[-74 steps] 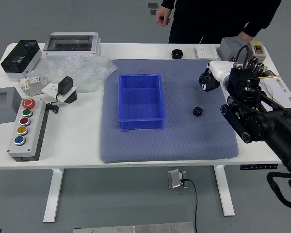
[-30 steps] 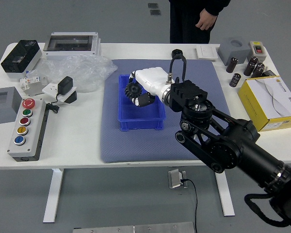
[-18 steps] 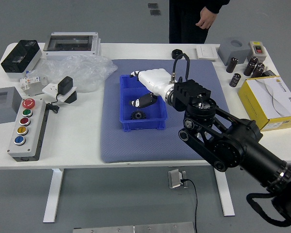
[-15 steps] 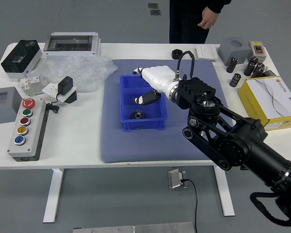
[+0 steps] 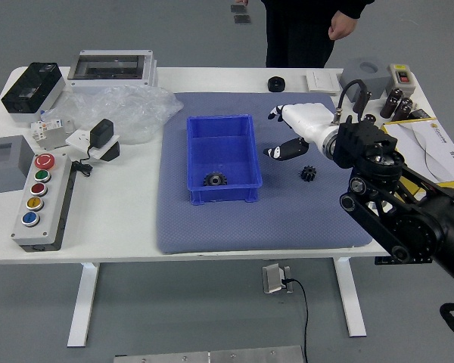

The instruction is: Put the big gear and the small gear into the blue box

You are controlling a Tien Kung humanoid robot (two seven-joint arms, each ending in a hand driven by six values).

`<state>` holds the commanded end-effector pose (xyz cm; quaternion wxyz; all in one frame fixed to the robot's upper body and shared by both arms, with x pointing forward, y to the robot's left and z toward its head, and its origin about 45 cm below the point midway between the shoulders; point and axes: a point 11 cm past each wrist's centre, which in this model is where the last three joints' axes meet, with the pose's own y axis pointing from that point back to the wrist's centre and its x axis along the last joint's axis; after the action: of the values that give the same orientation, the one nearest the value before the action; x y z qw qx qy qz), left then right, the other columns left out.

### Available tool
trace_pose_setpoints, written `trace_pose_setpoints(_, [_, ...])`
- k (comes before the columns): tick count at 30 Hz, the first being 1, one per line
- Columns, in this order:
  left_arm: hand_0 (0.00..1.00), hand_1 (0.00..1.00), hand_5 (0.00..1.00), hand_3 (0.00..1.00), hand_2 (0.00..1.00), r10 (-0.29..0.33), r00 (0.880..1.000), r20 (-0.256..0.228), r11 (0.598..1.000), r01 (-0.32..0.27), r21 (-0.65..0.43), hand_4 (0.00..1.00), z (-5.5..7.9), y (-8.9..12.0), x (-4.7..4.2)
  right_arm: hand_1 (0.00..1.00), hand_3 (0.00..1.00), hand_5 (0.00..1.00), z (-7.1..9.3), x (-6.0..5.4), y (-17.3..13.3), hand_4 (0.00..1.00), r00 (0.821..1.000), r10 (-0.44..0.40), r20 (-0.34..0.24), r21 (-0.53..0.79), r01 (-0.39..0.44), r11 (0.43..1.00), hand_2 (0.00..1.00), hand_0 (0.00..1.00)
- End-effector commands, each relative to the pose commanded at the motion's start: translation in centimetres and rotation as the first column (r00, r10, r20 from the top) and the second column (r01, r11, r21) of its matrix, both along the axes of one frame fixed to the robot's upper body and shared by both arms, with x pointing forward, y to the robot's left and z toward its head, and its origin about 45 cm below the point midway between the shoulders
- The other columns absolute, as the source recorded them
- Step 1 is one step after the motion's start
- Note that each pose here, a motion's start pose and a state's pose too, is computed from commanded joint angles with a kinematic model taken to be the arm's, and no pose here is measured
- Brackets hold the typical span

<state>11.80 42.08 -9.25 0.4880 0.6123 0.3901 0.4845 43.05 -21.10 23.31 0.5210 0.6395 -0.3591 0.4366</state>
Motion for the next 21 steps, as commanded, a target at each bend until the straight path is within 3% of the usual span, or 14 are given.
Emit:
trace_pose_setpoints(1, [0.824,0.786,0.380,0.760,0.779,0.000,1.000,0.001,1.000,0.000,0.000,0.665,0.0,0.0,0.03,0.653,0.693,0.431,-0.3,0.0,-0.4,0.781,1.000,-0.007,-0.008,-0.008,0.007,1.000,0.744,0.702])
trace_pose_setpoints(13, [0.824,0.786,0.382,0.759,0.779,0.004,1.000,0.006,1.000,-0.004,0.000,0.664,0.0,0.0,0.19,0.646,0.676,0.411,-3.6,-0.6,-3.1,0.761,0.994,-0.044,-0.105,-0.097,0.034,0.995,0.735,0.696])
trace_pose_setpoints(21, [0.824,0.786,0.380,0.759,0.780,0.003,1.000,0.008,1.000,-0.003,-0.001,0.664,0.0,-0.1,0.27,0.644,0.673,0.393,-4.8,-0.8,-3.8,0.749,0.989,-0.061,-0.137,-0.113,0.046,0.993,0.733,0.692])
